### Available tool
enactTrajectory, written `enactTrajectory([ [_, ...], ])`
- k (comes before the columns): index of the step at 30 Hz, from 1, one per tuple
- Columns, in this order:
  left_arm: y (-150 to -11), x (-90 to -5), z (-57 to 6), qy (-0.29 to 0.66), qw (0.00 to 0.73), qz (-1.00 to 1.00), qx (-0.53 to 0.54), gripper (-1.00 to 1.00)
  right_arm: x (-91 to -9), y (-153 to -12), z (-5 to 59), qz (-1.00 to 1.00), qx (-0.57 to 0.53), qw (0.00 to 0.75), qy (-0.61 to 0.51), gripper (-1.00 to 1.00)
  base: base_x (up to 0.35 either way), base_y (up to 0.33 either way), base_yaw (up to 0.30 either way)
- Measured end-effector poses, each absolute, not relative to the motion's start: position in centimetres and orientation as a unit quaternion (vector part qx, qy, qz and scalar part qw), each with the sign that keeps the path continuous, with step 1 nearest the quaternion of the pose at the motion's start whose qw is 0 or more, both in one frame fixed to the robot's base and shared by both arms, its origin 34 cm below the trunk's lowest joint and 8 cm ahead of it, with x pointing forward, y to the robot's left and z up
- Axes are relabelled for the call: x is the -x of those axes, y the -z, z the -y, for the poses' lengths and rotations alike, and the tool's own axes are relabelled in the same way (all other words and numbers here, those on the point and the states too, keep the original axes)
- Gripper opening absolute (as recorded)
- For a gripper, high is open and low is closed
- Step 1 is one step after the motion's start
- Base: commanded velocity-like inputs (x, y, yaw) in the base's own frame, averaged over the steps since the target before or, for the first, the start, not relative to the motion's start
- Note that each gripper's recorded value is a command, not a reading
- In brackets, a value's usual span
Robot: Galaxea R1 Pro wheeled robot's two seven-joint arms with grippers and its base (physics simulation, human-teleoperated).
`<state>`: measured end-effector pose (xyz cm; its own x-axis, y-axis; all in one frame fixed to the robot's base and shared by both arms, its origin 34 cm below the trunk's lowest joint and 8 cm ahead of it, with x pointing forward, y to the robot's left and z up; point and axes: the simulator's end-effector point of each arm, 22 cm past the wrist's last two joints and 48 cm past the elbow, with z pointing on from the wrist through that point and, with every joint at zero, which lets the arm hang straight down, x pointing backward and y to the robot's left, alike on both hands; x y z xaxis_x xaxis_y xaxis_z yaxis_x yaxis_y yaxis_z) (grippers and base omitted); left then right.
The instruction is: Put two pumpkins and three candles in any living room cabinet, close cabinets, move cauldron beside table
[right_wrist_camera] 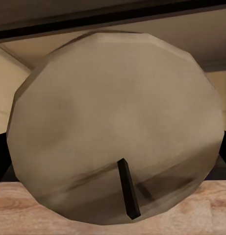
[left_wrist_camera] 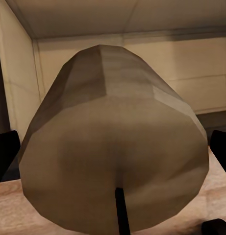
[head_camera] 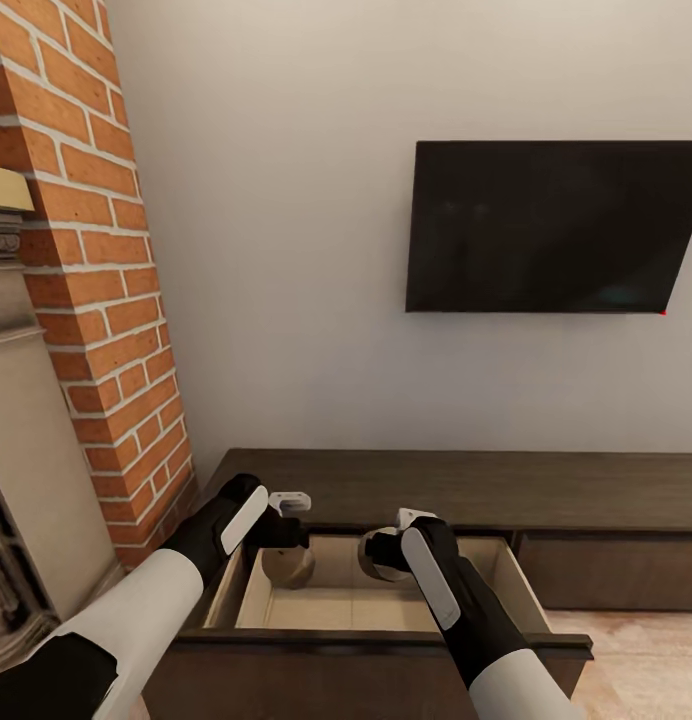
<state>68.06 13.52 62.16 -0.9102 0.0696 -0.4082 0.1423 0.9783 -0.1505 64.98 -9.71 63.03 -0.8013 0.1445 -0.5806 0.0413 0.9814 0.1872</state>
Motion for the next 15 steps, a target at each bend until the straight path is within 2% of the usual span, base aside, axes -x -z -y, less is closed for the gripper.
enactTrajectory([
  [15, -59.1, -67.6, -13.6, 0.089, 0.210, -0.972, -0.053, -1.00, -64.2, -59.8, 9.3, -0.946, -0.040, 0.313, -0.080, -1.00, 0.000, 0.000, 0.000],
])
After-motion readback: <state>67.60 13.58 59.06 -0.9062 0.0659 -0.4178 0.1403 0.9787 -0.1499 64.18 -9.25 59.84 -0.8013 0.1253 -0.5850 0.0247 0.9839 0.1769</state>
